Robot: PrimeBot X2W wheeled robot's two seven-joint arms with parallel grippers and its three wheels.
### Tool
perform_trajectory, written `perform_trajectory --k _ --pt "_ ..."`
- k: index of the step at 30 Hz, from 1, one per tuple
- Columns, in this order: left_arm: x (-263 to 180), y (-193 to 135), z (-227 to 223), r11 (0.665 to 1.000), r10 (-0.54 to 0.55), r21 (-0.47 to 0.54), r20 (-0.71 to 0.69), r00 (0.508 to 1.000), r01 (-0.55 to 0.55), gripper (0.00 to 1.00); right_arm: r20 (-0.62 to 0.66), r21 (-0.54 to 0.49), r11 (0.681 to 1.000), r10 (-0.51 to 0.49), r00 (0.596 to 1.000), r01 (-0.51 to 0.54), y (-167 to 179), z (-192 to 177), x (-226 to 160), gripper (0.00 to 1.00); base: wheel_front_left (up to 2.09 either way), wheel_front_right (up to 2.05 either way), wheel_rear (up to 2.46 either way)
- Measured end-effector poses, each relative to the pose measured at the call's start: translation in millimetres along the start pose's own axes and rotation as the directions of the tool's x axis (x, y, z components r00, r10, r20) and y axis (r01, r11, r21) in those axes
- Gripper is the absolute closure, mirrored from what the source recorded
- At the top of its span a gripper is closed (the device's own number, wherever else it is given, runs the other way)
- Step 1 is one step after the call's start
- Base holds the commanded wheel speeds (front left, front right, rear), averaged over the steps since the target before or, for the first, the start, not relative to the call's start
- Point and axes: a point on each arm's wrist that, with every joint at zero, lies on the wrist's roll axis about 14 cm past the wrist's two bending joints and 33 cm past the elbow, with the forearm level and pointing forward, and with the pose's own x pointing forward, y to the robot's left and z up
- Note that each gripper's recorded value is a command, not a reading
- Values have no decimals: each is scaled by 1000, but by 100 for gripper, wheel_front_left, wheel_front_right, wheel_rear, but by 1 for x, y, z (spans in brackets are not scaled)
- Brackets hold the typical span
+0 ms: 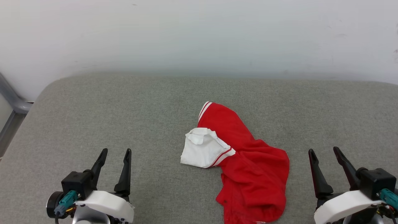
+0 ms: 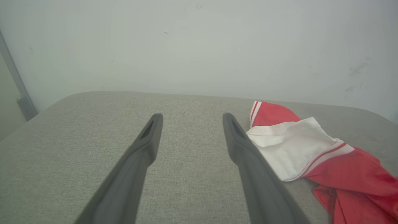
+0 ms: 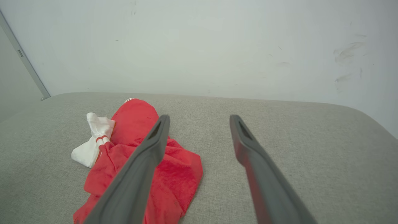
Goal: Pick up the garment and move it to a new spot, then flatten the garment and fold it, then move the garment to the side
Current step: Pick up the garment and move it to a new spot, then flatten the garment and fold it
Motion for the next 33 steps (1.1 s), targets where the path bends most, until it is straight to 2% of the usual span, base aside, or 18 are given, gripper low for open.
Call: perform_trajectory --k 11,16,21,25,29,33 --pt "3 -7 -7 1000 -25 -1 -25 999 25 0 -4 12 1000 -8 1000 8 -3 -1 -1 0 0 0 0" --pt "23 -34 -6 992 -126 -20 -54 990 125 0 -20 19 1000 -9 1000 9 -3 -7 2 0 0 0 0" --pt "48 -72 -7 965 -263 -40 -112 958 260 0 -39 22 1000 -18 999 19 -7 -14 5 0 0 0 0" --pt "62 -104 -23 927 -374 -74 -227 899 367 0 -52 23 999 -37 998 38 -13 -19 8 0 0 0 0" --pt "68 -128 -51 889 -453 -138 -394 800 436 0 -77 28 998 -53 996 55 -19 -28 12 0 0 0 0" --pt "78 -140 -63 859 -497 -157 -491 716 488 0 -101 38 997 -67 993 71 -24 -38 14 0 0 0 0"
